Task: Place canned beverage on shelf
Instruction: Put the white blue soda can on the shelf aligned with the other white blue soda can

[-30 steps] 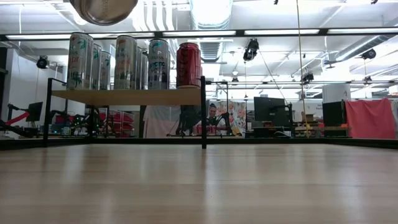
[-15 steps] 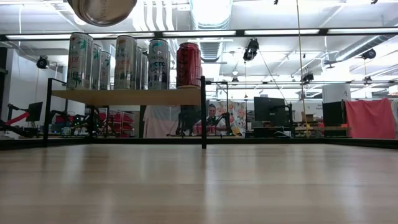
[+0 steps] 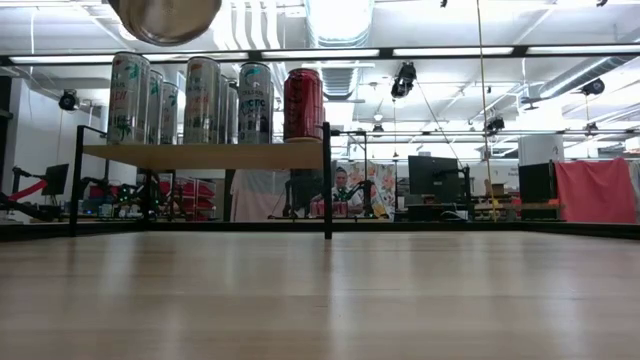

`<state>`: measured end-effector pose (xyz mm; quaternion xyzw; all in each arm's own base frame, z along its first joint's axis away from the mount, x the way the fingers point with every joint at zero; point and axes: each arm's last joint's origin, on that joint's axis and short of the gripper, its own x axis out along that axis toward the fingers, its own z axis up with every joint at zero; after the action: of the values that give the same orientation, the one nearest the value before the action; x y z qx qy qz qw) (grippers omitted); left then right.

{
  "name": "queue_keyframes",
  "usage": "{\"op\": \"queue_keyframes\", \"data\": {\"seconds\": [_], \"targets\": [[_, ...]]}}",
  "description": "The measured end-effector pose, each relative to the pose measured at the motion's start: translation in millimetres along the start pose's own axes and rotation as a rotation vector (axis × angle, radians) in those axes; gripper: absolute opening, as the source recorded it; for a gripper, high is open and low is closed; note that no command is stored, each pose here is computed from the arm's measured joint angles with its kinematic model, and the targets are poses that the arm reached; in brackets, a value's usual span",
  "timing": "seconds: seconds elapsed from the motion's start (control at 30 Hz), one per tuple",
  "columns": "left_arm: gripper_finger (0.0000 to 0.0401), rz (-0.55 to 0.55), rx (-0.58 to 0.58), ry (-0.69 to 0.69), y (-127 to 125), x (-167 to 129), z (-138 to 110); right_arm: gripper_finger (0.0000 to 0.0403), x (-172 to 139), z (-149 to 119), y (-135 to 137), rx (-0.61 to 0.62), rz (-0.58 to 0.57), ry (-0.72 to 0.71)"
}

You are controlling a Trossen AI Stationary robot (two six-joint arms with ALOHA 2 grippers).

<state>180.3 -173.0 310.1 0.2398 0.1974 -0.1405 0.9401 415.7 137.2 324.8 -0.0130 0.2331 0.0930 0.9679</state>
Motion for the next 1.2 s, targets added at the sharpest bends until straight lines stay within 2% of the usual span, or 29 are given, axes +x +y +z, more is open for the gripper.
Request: {"op": "queue_keyframes", "data": {"seconds": [0.17, 0.37, 0.6, 0.67, 0.93, 1.2], "targets": [[0.0244, 0.083, 0.033, 0.026, 3.1, 0.5, -1.7, 0.0361, 10.0, -6.7, 1.8, 0.031, 0.039, 0.022], [0.0244, 0.099, 0.047, 0.023, 6.4, 1.4, -0.2, 0.0361, 25.2, -17.2, -2.9, 0.041, 0.022, 0.055], [0.0244, 0.119, 0.049, 0.028, 7.7, 1.8, -0.6, 0.036, 28.5, -15.8, -8.1, 0.027, 0.041, 0.032], [0.0244, 0.119, 0.047, 0.026, 7.8, 1.8, -0.3, 0.0356, 28.7, -14.9, -8.7, 0.027, 0.073, 0.025], [0.0244, 0.15, 0.043, 0.015, 9.4, 2.0, 1.4, 0.0327, 33.9, -13.6, -10.2, 0.003, 0.084, -0.016], [0.0244, 0.169, 0.058, 0.014, 10.3, 1.9, 2.2, 0.0325, 51.1, -27.1, -16.6, -0.008, 0.073, 0.022]]}}
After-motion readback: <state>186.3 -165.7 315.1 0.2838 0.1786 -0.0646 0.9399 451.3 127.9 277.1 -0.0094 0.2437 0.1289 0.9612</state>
